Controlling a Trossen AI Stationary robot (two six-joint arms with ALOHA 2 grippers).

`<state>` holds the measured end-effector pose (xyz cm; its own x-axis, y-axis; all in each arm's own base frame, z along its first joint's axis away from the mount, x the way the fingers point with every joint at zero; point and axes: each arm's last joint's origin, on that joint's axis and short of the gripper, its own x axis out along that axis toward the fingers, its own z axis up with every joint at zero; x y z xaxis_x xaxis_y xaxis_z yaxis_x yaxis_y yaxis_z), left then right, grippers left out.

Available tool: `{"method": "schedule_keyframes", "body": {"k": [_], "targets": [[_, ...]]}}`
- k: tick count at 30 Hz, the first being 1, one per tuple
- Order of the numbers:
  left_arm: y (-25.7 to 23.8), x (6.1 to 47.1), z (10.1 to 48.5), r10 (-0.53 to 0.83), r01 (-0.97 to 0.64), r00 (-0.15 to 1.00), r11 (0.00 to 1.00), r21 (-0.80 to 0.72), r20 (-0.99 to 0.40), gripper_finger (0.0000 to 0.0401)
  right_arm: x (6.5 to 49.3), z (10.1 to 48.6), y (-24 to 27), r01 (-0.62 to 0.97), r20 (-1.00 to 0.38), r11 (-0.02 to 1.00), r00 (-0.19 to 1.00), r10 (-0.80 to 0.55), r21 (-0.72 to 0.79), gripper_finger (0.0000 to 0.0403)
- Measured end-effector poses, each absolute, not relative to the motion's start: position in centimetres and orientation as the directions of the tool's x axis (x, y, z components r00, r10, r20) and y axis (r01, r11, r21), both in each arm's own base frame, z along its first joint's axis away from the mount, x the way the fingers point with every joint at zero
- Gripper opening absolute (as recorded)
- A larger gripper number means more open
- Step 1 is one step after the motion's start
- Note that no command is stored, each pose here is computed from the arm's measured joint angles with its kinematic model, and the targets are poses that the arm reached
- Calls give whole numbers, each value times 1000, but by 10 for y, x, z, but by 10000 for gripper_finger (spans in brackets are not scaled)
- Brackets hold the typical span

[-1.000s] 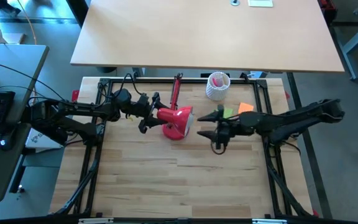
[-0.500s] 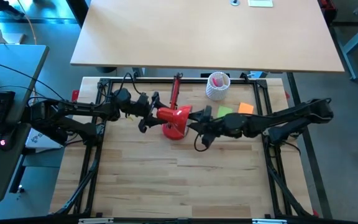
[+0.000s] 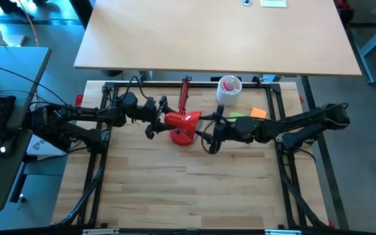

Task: Screw lightbulb
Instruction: Insert the white lightbulb into the red lamp

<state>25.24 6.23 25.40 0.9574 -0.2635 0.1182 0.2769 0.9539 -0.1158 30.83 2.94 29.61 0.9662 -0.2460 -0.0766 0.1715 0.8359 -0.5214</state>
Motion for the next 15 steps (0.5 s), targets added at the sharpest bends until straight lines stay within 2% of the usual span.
{"method": "schedule_keyframes", "body": {"k": [4,9,15], "targets": [[62,253,254,-268,280,956,954,-104,117,251,309,298,29,214,-63,949,970,-235,-232,228],[62,253,253,-275,286,955,953,-102,114,251,310,298,21,257,-63,956,966,-251,137,228],[62,253,253,-280,292,953,951,-101,114,251,310,301,13,159,-49,982,987,-155,103,229]]}}
